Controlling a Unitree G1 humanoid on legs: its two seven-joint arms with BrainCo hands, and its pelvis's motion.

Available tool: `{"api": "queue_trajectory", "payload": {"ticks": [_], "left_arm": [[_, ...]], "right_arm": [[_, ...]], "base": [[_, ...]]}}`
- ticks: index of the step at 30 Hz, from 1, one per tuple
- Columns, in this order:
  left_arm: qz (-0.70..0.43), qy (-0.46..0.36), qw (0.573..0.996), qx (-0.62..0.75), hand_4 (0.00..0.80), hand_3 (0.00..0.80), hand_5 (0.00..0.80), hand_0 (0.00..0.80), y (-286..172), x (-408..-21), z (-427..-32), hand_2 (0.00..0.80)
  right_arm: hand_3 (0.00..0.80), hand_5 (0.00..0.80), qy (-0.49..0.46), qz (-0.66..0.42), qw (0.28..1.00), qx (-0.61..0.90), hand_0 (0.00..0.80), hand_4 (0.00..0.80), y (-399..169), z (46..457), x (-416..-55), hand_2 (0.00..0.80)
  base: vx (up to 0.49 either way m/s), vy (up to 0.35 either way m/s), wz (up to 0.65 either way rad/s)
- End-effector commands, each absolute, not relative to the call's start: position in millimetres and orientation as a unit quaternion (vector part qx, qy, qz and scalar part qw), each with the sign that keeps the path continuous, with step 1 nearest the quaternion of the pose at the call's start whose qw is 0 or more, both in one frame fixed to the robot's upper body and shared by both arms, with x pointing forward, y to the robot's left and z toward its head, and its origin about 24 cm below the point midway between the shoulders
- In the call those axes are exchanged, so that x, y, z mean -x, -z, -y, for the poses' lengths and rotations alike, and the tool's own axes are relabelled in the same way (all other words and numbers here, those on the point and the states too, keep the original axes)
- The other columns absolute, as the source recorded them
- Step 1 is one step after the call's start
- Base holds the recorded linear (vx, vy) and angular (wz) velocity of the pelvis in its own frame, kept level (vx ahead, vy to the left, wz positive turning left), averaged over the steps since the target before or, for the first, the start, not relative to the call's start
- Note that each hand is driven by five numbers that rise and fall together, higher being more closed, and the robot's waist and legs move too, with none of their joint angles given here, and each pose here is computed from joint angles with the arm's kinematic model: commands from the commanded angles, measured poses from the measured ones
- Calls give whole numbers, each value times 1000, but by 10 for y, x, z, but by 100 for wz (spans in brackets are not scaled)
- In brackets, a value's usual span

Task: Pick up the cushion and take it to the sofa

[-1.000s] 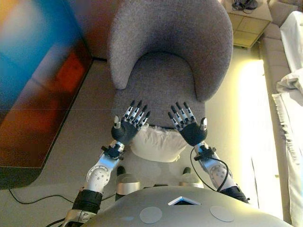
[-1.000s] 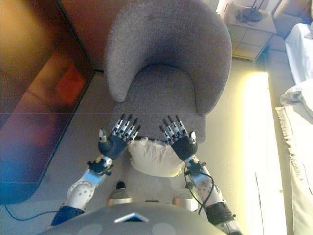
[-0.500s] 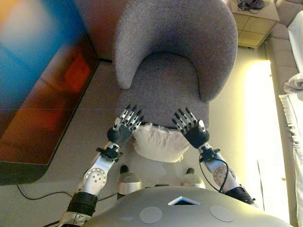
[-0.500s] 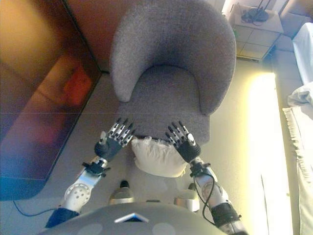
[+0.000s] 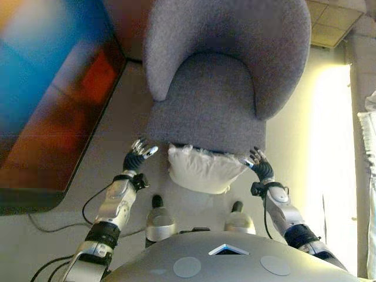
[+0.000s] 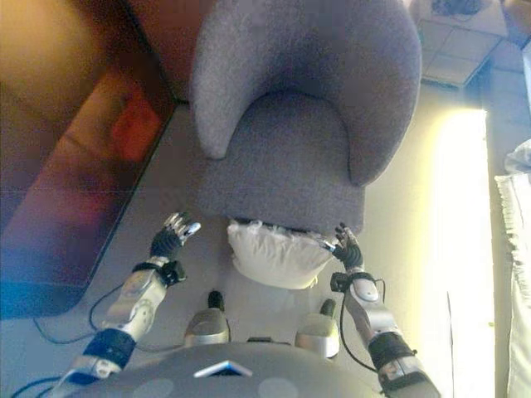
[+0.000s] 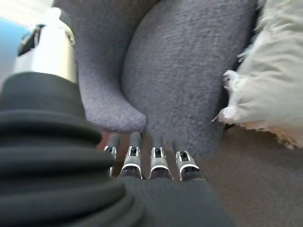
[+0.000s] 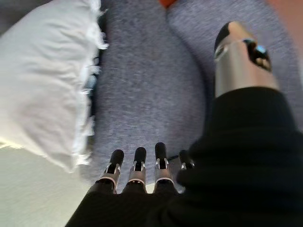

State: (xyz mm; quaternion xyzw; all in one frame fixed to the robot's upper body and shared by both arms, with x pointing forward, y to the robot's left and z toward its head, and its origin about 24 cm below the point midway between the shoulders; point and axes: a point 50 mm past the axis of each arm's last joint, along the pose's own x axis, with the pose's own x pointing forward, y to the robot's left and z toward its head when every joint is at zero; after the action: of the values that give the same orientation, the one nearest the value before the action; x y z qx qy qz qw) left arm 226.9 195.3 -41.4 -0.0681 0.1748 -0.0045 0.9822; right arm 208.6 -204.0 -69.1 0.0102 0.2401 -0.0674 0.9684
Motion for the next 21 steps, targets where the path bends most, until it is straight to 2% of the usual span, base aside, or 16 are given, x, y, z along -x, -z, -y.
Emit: {"api": "queue_trajectory", "payload": {"ticks": [1,7,14,21], "left_arm": [[-87,7,995,40,0,0,0,0,104,-2536,-1991,0],[-55,6,998,24,0,0,0,0,-72,-2796,-1954,0],[19,7,1000,24,0,0,0,0,-476,-3239,-1771,0],[59,1,997,46,0,0,0,0,-732,-3413,-1679,0]], "right_arm": [[0,0,75,-143,987,-22,0,0,362,2020,-2427,0],[0,0,85,-119,989,-12,0,0,221,2059,-2716,0],[0,0,112,-83,990,33,0,0,-267,2153,-3321,0],[0,0,164,-43,985,7,0,0,-617,2370,-3546,0]], "base": [[-210,75,-8],[-147,-66,-35],[-178,-79,16],[-67,-45,10]]}}
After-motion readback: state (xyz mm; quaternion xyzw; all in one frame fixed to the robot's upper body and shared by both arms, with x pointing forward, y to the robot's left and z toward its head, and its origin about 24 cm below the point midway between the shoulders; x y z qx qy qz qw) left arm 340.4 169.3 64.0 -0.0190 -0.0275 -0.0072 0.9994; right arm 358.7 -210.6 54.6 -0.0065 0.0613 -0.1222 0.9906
